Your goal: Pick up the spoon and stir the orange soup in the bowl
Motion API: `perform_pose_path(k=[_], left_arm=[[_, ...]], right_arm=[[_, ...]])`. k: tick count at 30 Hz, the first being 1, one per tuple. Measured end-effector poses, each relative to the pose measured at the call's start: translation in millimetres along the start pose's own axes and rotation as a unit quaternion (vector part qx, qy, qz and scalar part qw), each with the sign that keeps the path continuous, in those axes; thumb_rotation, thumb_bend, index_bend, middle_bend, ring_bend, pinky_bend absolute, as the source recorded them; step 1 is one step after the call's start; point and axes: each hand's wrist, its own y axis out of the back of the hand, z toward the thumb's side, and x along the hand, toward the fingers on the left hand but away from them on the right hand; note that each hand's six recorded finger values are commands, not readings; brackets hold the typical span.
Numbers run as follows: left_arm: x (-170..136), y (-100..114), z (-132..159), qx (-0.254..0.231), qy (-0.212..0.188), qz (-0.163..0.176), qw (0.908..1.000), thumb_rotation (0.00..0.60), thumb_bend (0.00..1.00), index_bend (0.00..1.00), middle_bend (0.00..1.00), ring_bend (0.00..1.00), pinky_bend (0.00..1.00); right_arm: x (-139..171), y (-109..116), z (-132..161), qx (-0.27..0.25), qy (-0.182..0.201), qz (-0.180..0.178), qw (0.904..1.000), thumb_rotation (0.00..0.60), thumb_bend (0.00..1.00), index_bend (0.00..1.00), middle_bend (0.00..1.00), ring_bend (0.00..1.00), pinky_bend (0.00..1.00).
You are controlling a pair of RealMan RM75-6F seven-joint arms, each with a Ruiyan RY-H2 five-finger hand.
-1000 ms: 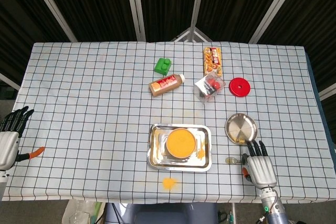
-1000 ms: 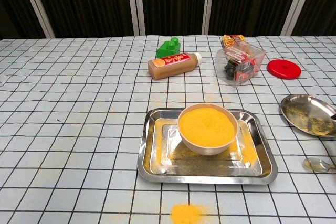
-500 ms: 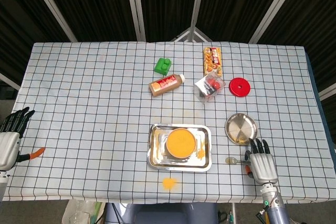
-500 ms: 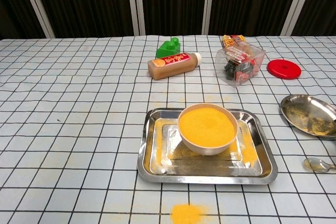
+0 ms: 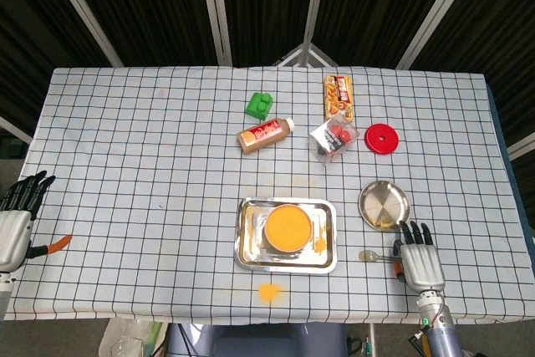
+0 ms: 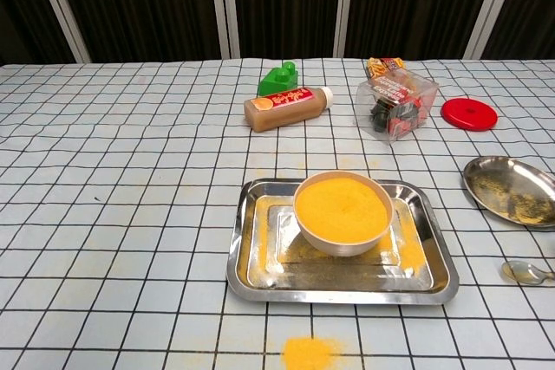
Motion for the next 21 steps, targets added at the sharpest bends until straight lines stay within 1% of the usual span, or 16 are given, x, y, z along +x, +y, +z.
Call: perform_pose_path(k=[10,12,15,21], left_arm=[[-0.1,0.2,-0.2,0.0,0.0,0.0,1.0,0.6,0.0,0.0,0.0,0.0,0.0],[-0.1,0.3,-0.3,0.0,0.0,0.0,1.0,0.6,0.0,0.0,0.0,0.0,0.0],[0.1,0.3,-0.5,0.0,0.0,0.0,1.0,0.6,0.0,0.0,0.0,0.0,0.0],[0.2,0.0,-0.3,-0.001,0.0,-0.001,1.0,0.6,0.0,0.0,0.0,0.0,0.0]], right_arm=[[-0.2,-4.4,-1.3,0.002,-0.004,0.009,1.0,0.6,0.53,0.5,0.11,0.0,0.0],[0.1,-3.7,-0.8,0.001,-0.003,0.007,1.0,0.6,0.53,0.5,0.11,0.0,0.0],[0.5,-1.4,0.6,-0.002,-0.001,0.003,1.0,0.6,0.53,0.46,0.11,0.0,0.0],[2.3,2.9,2.7,-0.005,0.004,-0.009,0.9999,0.6,0.53,0.44,0.11,0.0,0.0]])
